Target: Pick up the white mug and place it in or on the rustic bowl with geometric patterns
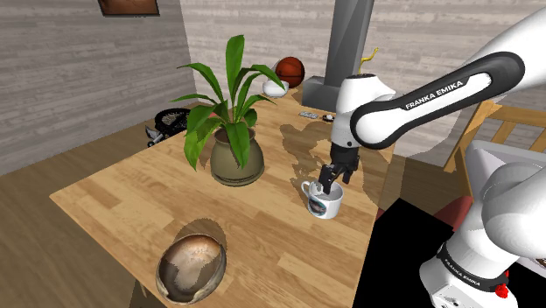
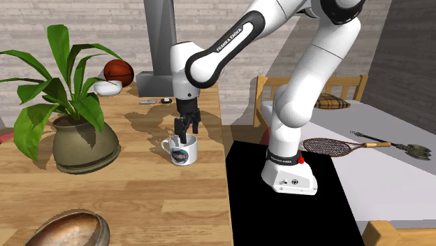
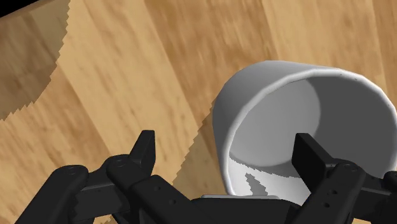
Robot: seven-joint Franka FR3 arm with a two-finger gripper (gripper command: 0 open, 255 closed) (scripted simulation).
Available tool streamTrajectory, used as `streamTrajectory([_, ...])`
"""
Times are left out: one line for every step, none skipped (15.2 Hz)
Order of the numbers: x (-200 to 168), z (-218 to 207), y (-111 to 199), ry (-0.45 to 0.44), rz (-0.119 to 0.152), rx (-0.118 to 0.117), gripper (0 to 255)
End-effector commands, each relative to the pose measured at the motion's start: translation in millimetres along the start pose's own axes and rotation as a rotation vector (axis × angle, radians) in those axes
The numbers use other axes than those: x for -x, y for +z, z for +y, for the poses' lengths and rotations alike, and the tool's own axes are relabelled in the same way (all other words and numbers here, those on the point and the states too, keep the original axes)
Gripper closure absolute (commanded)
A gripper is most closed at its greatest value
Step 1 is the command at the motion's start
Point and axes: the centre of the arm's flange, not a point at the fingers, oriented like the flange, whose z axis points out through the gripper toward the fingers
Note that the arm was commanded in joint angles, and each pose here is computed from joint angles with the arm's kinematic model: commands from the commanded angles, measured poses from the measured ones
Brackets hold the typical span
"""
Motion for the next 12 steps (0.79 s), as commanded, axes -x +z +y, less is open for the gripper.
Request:
streamTrajectory([-0.6, 0.3, 0.8, 0.000, 0.000, 0.000, 0])
streamTrajectory([-0.6, 0.3, 0.8, 0.000, 0.000, 0.000, 0])
streamTrajectory([-0.6, 0.3, 0.8, 0.000, 0.000, 0.000, 0])
streamTrajectory([-0.6, 0.3, 0.8, 0.000, 0.000, 0.000, 0])
streamTrajectory([-0.6, 0.3, 0.7, 0.000, 0.000, 0.000, 0])
streamTrajectory([-0.6, 0.3, 0.7, 0.000, 0.000, 0.000, 255])
streamTrajectory([-0.6, 0.3, 0.7, 0.000, 0.000, 0.000, 255])
streamTrajectory([-0.6, 0.3, 0.7, 0.000, 0.000, 0.000, 255])
streamTrajectory([-0.6, 0.3, 0.7, 0.000, 0.000, 0.000, 255])
streamTrajectory([-0.6, 0.3, 0.7, 0.000, 0.000, 0.000, 255])
streamTrajectory([-0.6, 0.3, 0.7, 0.000, 0.000, 0.000, 255])
streamTrajectory([-0.5, 0.3, 0.7, 0.000, 0.000, 0.000, 255])
